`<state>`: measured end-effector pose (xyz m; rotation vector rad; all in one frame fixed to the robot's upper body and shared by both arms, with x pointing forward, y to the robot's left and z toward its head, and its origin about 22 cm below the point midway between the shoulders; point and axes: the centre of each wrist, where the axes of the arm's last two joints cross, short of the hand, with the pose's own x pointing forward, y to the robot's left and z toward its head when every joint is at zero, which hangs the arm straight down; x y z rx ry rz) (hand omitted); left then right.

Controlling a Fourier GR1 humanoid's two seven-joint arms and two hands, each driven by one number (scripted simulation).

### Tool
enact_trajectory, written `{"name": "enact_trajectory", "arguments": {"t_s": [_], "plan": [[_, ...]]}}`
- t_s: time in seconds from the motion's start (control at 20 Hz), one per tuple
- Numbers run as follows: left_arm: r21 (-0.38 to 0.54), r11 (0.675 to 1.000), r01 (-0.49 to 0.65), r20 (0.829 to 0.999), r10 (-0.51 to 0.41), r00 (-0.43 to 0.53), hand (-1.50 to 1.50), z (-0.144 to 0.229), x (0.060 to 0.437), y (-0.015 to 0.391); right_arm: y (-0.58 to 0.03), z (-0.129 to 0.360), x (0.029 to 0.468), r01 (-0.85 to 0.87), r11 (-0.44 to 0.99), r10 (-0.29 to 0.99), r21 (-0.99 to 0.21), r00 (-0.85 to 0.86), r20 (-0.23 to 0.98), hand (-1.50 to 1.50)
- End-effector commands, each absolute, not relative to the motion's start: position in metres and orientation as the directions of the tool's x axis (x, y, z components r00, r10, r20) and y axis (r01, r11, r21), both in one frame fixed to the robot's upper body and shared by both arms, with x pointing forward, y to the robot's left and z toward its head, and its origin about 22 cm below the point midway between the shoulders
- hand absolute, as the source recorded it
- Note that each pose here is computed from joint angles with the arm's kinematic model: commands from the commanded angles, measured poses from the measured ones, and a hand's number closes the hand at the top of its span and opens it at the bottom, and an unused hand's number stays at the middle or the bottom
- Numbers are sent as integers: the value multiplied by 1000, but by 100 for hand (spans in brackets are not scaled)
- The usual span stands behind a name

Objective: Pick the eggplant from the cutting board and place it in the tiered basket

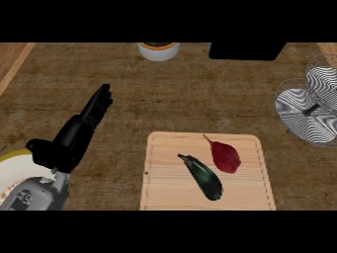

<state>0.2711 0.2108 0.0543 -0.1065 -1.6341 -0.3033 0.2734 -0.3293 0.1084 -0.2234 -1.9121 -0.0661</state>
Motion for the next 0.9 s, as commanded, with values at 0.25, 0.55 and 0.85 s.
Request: {"name": "enact_trajectory", "arguments": {"t_s": [0.25, 0.55, 0.85], "plan": [[151, 950, 273, 988, -138, -65, 0, 33, 269, 209, -185, 24, 265, -292, 950, 151, -112, 115, 982, -150], [96, 970, 222, 995, -101, 11, 0, -2, 271, 215, -56, -1, 259, -352, 926, 190, -137, 120, 974, -150], [101, 972, 213, 994, -107, 17, 0, -24, 267, 234, -55, 53, 298, -422, 788, 479, -449, -40, 877, -150]]}}
